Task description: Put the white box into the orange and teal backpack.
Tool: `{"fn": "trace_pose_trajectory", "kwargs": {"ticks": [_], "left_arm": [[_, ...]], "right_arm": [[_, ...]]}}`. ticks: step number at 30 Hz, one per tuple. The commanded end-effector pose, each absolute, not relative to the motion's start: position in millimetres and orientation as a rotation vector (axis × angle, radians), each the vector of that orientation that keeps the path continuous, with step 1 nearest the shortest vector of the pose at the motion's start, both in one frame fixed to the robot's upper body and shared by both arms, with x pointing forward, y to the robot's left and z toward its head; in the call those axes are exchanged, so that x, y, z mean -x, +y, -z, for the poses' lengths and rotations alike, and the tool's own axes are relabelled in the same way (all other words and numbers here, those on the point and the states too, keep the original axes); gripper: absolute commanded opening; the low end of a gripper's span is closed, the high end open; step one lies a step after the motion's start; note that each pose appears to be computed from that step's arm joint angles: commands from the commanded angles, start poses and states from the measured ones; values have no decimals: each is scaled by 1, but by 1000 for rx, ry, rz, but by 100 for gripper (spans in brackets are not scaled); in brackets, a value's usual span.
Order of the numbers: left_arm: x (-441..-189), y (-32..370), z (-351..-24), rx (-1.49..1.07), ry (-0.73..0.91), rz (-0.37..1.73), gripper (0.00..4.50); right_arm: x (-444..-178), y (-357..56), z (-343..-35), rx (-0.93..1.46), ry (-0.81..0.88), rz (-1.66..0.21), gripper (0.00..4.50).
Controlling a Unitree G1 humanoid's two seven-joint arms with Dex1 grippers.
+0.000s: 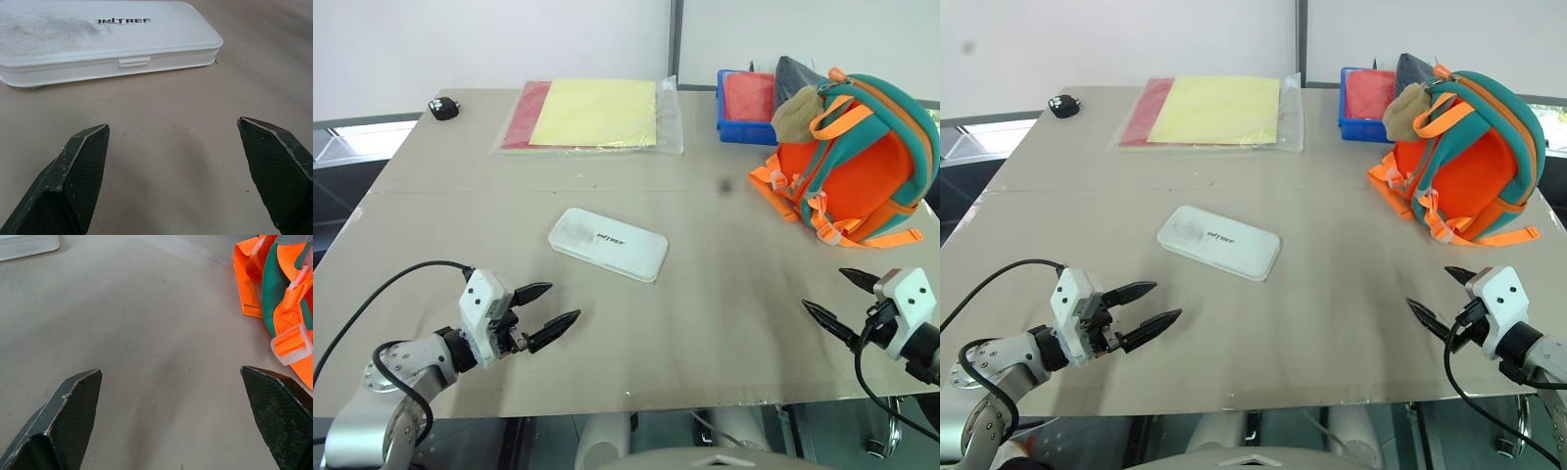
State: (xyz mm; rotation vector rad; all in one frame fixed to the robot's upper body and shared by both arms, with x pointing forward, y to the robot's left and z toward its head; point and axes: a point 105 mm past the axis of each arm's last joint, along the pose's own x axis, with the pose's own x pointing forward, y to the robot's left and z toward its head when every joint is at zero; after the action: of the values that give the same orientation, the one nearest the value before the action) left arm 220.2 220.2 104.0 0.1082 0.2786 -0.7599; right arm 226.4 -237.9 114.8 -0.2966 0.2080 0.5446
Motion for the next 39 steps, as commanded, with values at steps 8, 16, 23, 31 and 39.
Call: {"fn": "trace_pose_trajectory", "kwargs": {"ticks": [8,16,23,31,39], "left_arm": [[-280,223,-143,26,78,471,450],[-334,264,-159,-31,83,181,155],[-381,286,-153,-262,242,180,94],[-356,253,-125,-326,412,504,94],[-299,223,-125,-272,437,620,94]], "right_arm": [[-268,-140,-139,160,132,-639,398],[-294,-86,-124,138,282,-716,47],[-309,-32,-117,189,374,-838,1],[-323,-16,-103,242,393,-905,1],[-319,-61,-112,356,327,-924,1]]}}
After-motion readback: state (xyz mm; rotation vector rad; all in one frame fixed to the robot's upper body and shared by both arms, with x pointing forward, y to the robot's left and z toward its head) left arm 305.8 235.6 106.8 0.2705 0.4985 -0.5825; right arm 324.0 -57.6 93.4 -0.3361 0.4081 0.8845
